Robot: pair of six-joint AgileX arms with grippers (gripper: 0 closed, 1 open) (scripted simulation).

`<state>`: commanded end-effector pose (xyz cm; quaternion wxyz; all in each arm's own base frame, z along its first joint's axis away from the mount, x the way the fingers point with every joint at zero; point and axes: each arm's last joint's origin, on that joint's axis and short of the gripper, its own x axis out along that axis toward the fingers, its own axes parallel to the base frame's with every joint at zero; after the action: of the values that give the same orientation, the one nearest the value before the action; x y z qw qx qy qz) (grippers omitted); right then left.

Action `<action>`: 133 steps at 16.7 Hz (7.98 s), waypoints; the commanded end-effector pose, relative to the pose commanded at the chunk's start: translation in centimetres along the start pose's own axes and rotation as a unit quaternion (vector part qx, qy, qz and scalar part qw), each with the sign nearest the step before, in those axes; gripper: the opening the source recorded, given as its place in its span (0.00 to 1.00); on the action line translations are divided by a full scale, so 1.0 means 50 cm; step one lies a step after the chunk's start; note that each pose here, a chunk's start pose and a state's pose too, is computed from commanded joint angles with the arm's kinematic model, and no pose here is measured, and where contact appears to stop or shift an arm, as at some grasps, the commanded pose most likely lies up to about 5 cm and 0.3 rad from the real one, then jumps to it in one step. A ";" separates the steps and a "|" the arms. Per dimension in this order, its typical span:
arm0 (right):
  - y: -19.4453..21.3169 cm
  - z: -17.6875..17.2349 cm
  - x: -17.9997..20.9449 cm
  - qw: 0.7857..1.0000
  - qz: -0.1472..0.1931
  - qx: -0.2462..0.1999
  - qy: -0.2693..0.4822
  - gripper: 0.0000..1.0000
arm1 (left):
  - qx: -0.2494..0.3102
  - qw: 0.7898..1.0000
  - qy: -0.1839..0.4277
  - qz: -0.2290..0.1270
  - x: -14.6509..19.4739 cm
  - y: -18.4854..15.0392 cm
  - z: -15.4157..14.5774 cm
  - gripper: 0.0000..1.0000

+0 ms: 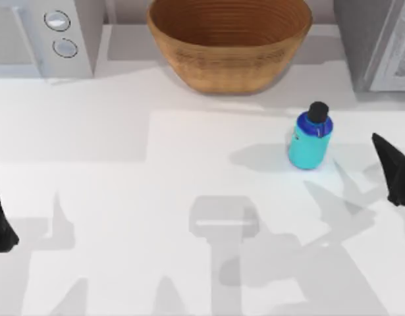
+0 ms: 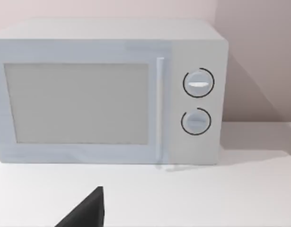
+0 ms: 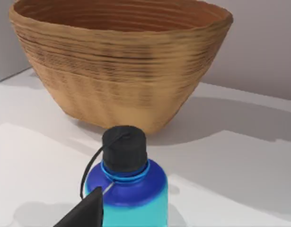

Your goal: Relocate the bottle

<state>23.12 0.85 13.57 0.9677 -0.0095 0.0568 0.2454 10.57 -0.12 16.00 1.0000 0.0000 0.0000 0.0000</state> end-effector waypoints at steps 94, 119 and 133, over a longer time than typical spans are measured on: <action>-0.523 -0.149 -0.116 0.991 0.130 -0.008 -0.012 0.00 | 0.000 1.000 0.000 0.000 0.000 0.000 0.000 1.00; -0.495 -0.192 -0.022 0.993 0.118 -0.014 -0.009 0.30 | 0.000 1.000 0.000 0.000 0.000 0.000 0.000 1.00; -0.495 -0.192 -0.022 0.993 0.118 -0.014 -0.009 1.00 | 0.000 1.000 0.000 0.000 0.000 0.000 0.000 1.00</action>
<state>32.93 -21.89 3.95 0.9321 -0.0145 0.0450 0.3591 10.57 -0.12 16.00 1.0000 0.0000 0.0000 0.0000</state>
